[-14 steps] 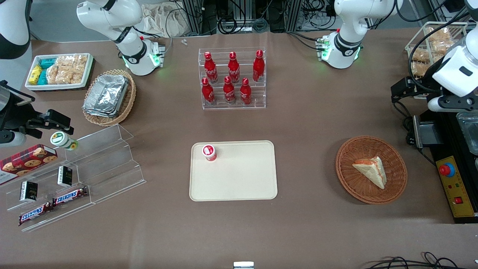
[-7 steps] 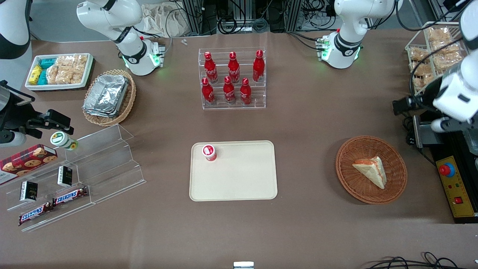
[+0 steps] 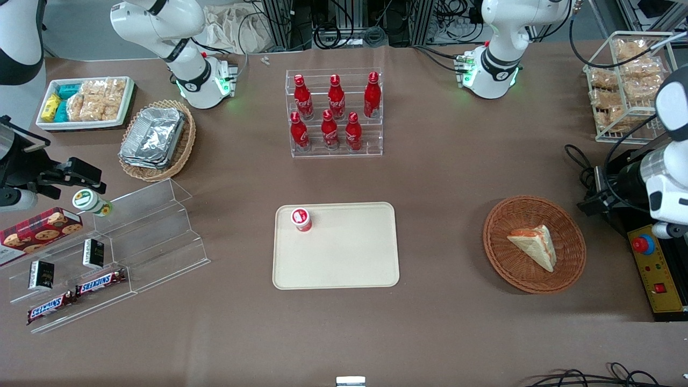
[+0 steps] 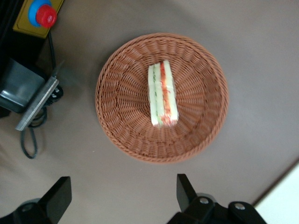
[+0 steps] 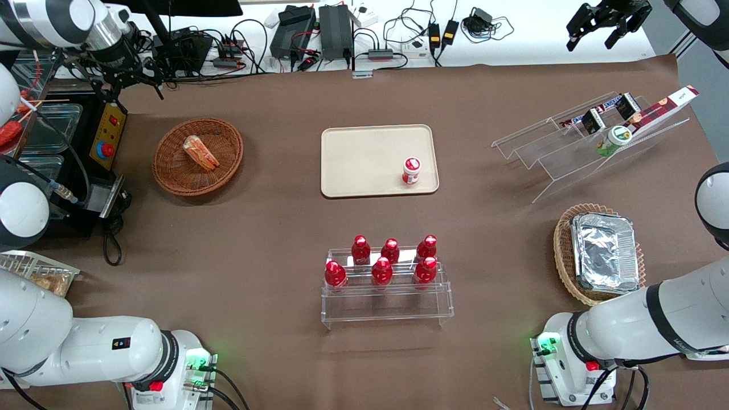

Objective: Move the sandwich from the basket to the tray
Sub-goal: 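Move the left gripper over the wicker basket toward the sandwich, then lower the left gripper and close it on the wrapped sandwich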

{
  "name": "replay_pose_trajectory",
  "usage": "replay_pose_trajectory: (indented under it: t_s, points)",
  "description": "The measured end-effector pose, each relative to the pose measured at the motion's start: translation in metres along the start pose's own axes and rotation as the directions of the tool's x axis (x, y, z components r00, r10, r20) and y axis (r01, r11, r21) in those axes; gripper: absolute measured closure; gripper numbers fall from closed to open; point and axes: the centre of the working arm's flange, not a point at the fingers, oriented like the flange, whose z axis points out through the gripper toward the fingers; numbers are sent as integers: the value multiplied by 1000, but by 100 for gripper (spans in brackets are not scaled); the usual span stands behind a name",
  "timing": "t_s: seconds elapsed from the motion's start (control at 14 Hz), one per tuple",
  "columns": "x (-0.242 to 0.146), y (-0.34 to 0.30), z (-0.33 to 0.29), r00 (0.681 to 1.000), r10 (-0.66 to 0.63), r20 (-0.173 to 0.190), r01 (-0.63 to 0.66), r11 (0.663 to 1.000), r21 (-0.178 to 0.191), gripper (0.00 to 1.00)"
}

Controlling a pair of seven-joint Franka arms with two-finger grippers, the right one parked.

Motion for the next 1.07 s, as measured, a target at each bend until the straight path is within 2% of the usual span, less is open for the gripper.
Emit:
replay_pose_trajectory:
  t_s: [0.21, 0.43, 0.57, 0.86, 0.93, 1.07]
  points:
    - [15, 11, 64, 997, -70, 13, 70, 998, 7, 0]
    - [29, 33, 133, 992, -125, 25, 125, 992, -4, 0]
    - [33, 46, 173, 989, -149, 19, 149, 989, -9, 0]
    - [33, 49, 210, 985, -173, 24, 173, 985, -3, 1]
    - [32, 49, 212, 984, -177, 25, 177, 984, -2, 5]
    - [32, 48, 213, 982, -187, 26, 188, 982, 0, 27]
